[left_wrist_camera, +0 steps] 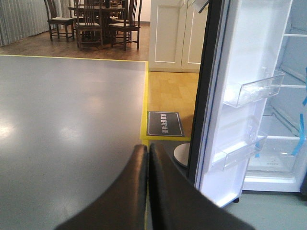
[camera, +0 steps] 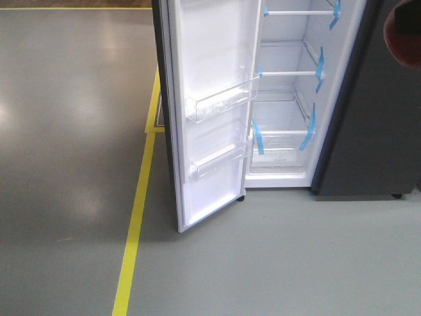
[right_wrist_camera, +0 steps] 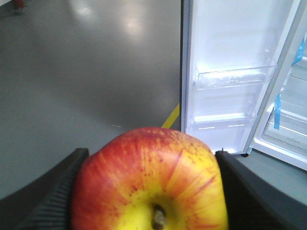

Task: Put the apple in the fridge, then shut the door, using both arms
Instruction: 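Drive up to the open refrigerator door holding the apple, then move the right gripper with the apple above the upper door shelf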

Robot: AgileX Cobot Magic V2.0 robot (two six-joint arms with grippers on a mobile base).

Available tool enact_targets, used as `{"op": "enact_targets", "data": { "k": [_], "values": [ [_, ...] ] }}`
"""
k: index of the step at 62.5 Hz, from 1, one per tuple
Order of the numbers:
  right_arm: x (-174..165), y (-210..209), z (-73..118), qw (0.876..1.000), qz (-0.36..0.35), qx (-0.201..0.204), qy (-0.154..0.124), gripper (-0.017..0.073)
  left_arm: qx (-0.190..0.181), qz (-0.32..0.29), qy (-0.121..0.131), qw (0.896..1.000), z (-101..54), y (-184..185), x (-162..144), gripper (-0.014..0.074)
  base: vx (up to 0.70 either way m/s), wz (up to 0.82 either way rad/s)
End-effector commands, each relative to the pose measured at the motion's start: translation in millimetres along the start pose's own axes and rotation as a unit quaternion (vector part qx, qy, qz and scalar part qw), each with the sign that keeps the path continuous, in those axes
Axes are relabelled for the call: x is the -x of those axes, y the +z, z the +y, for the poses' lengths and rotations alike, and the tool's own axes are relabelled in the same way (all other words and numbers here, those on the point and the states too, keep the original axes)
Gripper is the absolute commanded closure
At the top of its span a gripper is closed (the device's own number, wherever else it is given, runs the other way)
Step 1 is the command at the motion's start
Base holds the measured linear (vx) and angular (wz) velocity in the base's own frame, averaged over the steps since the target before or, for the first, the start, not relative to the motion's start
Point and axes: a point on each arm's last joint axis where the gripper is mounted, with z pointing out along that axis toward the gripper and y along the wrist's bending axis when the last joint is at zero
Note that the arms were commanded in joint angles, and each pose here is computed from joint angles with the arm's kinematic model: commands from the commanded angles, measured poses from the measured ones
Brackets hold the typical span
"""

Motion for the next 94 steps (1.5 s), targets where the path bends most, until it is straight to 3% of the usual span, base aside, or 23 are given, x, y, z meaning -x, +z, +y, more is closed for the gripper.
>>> {"op": "enact_targets", "data": {
  "k": [1, 94],
  "values": [
    [11.7, -12.2, 7.6, 0.999, -0.053, -0.005, -0.012, 0.049, -0.006, -0.029, -0.007, 1.0, -0.1, 0.6, -2.1, 0.06, 0.26, 0.0],
    [11.7, -12.2, 7.5, 0.999, -0.053, -0.005, -0.012, 0.049, -0.006, -0.029, -0.007, 1.0, -0.1, 0.6, -2.1, 0.06, 0.19, 0.0]
  ]
}}
